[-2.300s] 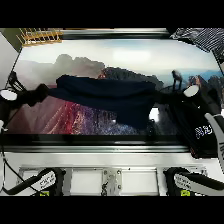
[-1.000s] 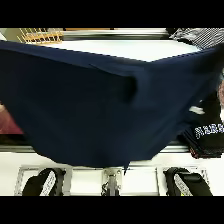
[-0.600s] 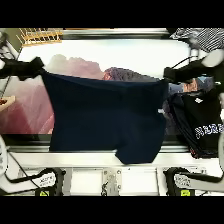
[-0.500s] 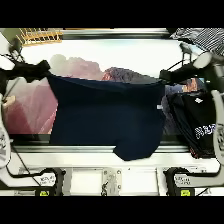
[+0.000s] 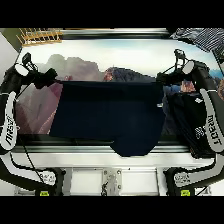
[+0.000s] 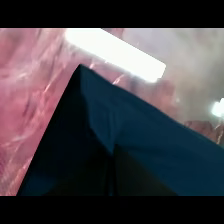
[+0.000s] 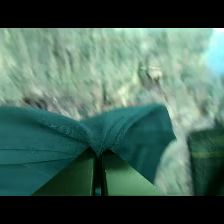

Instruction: Fold the clothes and pants, and hang the long-sleeved shirts on hangers.

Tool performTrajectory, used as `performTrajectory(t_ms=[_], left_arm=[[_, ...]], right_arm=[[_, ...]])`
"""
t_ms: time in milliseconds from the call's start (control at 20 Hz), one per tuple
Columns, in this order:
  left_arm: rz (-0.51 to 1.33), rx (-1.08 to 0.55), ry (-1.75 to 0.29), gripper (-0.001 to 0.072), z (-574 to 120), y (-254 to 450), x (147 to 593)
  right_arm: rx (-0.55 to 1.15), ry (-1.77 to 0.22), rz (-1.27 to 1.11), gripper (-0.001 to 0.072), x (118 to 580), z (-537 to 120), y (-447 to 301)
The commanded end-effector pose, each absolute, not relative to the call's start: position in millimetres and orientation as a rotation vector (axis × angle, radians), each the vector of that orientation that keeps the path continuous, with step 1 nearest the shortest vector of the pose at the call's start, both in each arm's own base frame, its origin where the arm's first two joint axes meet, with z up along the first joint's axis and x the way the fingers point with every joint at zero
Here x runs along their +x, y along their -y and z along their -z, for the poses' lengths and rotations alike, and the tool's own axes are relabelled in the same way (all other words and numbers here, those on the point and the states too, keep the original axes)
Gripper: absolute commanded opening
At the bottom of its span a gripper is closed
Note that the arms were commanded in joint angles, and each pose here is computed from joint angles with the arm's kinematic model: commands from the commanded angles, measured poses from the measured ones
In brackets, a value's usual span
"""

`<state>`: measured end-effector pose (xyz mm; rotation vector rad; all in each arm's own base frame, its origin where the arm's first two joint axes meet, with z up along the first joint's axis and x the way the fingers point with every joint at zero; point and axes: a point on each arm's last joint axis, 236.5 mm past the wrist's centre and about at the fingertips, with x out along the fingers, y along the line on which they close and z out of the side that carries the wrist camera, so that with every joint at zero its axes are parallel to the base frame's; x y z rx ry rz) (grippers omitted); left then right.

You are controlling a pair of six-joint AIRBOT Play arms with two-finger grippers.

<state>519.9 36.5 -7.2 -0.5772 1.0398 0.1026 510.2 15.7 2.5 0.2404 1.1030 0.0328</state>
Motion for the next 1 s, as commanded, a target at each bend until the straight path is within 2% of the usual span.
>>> performTrajectory(t_ms=[0,250,400,650,700,750,800,950], left_arm=[[-0.124,-0.572,-1.085,0.0006,28,-38,493],[-0.157,-0.594,-1.205,0.0006,79,-29,441],[-0.179,-0.601,-1.213,0.0006,95,-28,424],[-0.166,-0.634,-1.246,0.0007,99,-20,416],[-0.134,-0.632,-1.255,0.0127,97,-14,414],[-0.123,-0.622,-1.25,0.0381,90,-16,413],[-0.123,-0.622,-1.227,0.0496,77,-20,413],[-0.134,-0.589,-1.199,0.0506,36,-46,391]], right_arm=[[0.186,-1.174,0.006,0.0011,479,10,-3],[0.186,-1.3,0.016,0.0011,420,48,-5],[0.201,-1.384,0.018,0.0013,391,76,-9],[0.222,-1.426,0.018,0.0032,377,92,-13],[0.227,-1.415,0.016,0.0225,378,88,-13],[0.228,-1.396,0.015,0.0511,381,80,-13],[0.215,-1.368,0.017,0.0598,383,68,-9],[0.197,-1.223,0.048,0.0594,384,5,11]])
